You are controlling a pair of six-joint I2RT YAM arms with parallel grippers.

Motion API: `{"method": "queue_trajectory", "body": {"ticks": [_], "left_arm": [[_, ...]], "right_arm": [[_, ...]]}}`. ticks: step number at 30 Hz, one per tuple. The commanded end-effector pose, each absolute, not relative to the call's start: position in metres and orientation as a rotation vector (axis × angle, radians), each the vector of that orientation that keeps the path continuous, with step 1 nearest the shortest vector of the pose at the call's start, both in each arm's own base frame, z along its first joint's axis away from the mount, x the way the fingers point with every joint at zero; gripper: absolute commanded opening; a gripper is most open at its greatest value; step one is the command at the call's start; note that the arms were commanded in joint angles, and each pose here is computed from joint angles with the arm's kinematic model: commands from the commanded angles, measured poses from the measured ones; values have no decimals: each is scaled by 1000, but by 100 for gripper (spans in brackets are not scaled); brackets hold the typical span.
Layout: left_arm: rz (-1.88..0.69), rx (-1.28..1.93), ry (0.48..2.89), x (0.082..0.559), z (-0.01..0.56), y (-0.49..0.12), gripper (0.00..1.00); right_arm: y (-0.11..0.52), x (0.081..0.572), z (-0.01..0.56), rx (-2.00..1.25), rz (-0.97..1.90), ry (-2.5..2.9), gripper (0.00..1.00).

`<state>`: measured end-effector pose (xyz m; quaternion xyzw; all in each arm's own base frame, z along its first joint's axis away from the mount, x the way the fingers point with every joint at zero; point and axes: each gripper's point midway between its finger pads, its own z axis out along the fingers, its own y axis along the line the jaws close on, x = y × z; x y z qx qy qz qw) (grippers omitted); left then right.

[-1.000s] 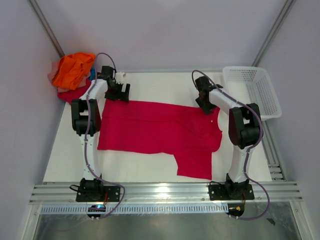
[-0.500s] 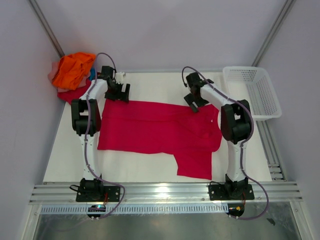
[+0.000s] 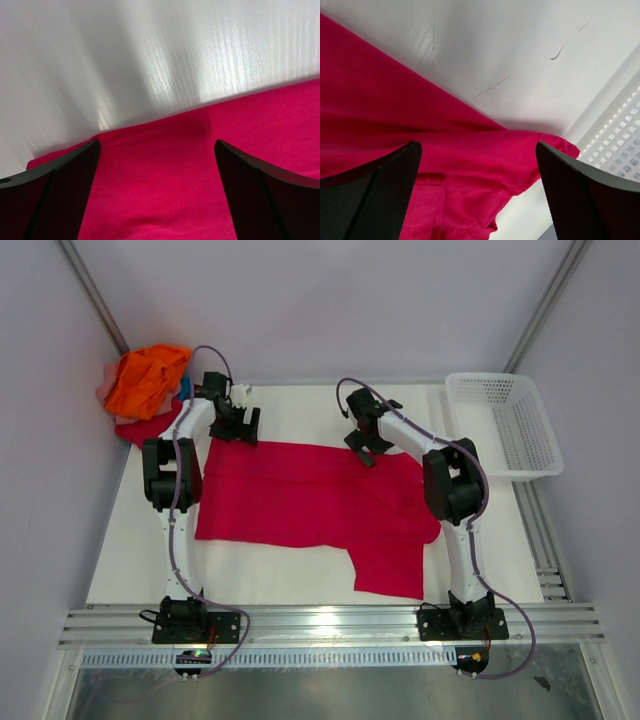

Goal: Fold and stack the t-shirts
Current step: Fold the flattened tshirt in 1/3 of the way

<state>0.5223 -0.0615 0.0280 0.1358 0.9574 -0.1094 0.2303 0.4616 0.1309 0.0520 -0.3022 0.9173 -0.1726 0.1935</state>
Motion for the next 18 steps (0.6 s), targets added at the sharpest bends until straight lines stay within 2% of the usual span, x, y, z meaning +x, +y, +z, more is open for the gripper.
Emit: {"method": "queue_trajectory", "body": {"ticks": [1, 18], "left_arm": [[-272, 336, 2816, 484, -12, -48, 99], [-179, 362, 2777, 517, -2, -37, 99]], "right_arm": [[134, 466, 58, -842, -471, 2562, 99], [122, 490, 31, -894, -671, 2548, 100]]}}
